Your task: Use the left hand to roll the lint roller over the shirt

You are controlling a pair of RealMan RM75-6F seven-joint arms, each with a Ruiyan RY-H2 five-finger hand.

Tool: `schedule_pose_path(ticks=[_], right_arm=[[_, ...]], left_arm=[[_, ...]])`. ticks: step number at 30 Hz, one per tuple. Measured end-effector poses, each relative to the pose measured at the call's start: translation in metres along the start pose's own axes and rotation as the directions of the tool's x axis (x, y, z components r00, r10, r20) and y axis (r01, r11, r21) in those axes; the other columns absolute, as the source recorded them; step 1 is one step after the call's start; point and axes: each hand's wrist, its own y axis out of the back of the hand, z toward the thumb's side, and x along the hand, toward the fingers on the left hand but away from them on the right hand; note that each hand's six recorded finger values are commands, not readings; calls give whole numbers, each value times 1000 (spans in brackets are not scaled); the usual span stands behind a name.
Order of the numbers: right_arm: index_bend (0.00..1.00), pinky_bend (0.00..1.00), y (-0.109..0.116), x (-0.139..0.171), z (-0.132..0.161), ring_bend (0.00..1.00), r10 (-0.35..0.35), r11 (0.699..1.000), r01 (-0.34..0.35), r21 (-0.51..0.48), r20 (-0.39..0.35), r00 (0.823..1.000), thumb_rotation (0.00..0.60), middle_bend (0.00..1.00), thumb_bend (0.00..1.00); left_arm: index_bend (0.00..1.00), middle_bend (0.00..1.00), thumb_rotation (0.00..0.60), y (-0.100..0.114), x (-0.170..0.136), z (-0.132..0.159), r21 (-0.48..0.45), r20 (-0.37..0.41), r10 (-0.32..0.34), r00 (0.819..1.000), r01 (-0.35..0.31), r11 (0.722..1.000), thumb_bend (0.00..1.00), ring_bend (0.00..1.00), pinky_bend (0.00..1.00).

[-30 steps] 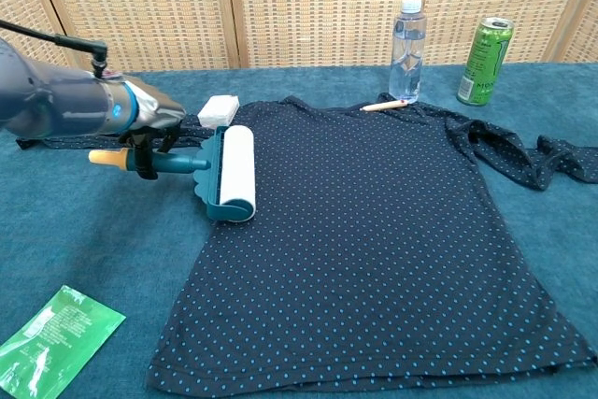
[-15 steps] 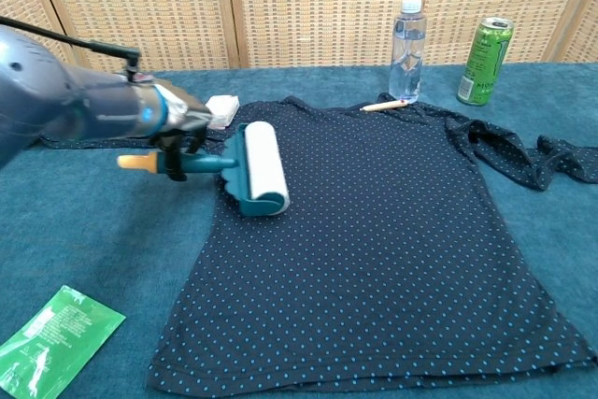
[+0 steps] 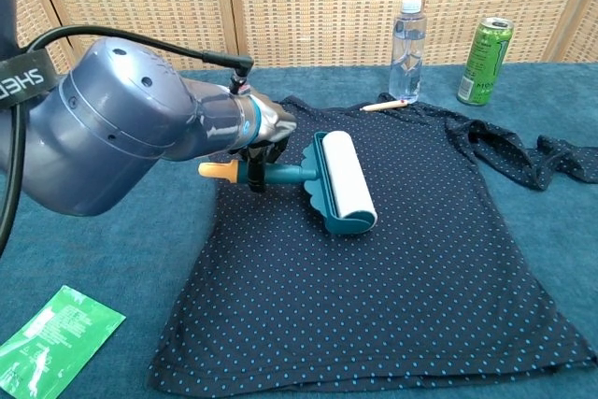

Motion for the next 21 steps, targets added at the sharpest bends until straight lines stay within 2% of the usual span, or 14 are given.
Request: schedule_pose_path(ticks=[4, 14, 17, 21], right_arm=[[0, 0, 1, 1, -1, 0, -4, 1000, 4, 1, 2, 1000, 600, 0, 74], [0, 0, 0, 3, 6, 0, -4, 1000, 5, 17, -17, 1000, 600, 0, 74], [0, 0, -1, 4, 9, 0, -4, 1000, 4, 24, -27, 1000, 600, 0, 74], [0, 0, -1, 6, 16, 0, -6, 999, 7, 31, -44, 999, 600, 0, 74]], left_arm=[[885, 899, 600, -3, -2, -4, 1, -4, -4, 1000, 4, 1000, 519, 701, 649], [883, 896, 600, -46, -4, -78, -15, -90, -45, 995, 44, 999, 514, 701, 647], [881, 871, 600, -60, -8, -98, -29, -101, -51, 994, 49, 998, 494, 694, 620], [870, 798, 600, -76, -14, -119, -31, -107, -56, 993, 53, 998, 457, 637, 553]])
